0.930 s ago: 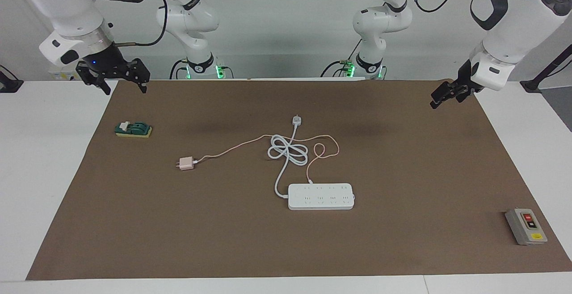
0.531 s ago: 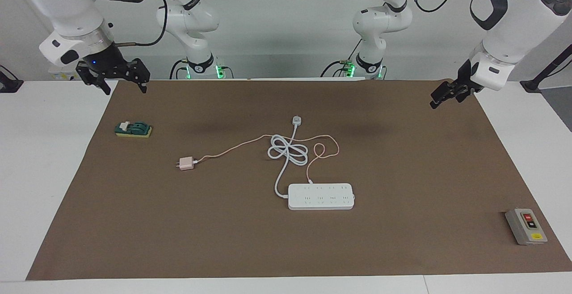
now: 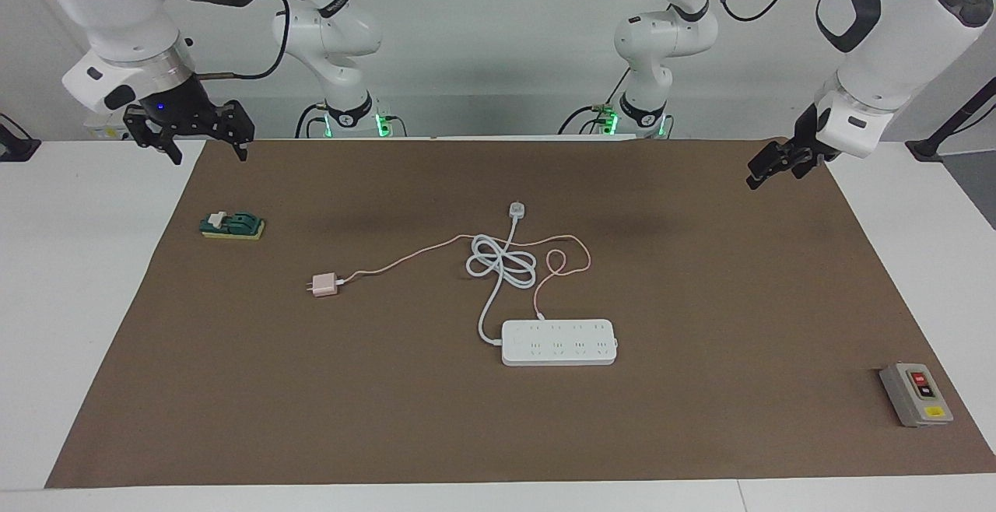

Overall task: Plug charger into power strip
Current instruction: 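Move the right gripper toward the pink charger plug, then grasp the pink charger plug with the right gripper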

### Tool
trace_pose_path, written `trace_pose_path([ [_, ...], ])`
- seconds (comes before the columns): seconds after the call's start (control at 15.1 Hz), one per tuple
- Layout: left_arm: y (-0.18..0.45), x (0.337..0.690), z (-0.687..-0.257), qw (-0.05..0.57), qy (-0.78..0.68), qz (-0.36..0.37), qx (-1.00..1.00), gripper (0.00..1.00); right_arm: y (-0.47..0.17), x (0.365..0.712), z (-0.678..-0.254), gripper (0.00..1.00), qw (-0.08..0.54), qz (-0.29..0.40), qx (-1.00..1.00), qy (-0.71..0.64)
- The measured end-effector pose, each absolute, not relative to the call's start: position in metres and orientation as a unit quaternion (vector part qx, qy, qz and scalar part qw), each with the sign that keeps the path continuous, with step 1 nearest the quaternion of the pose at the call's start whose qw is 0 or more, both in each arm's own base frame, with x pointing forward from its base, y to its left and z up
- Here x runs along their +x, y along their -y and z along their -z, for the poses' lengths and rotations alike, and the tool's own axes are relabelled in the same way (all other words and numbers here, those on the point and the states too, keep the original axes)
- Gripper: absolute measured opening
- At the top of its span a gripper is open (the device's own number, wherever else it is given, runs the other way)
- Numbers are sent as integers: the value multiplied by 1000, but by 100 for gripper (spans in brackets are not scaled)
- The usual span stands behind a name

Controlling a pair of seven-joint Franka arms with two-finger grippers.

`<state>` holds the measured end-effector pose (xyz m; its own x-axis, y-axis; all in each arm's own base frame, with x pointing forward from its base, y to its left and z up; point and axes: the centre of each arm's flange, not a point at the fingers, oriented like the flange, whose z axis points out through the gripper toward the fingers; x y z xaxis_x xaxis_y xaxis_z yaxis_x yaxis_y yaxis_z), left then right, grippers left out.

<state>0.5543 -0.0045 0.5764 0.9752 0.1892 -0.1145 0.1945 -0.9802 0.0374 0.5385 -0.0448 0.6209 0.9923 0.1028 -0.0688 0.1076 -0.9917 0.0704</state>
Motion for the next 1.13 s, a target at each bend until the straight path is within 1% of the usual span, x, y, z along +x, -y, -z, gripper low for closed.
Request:
trace_pose_path([
  [0.2,3,554,-576,24,-98,56,993,100,50,539,-616,100,19,34,999,-8],
  [0.4,5,554,-576,24,-96,57,993,100,65,544,-594,100,-38,56,994,91],
  [0.6,5,554,-576,24,-96,57,994,100,78,559,-551,100,-97,103,963,229],
  [0.86,6,553,-578,24,-95,55,994,100,77,585,-490,100,-162,183,884,398],
  [1.13,10,554,-580,25,-91,48,994,100,94,600,-434,100,-202,241,802,508],
])
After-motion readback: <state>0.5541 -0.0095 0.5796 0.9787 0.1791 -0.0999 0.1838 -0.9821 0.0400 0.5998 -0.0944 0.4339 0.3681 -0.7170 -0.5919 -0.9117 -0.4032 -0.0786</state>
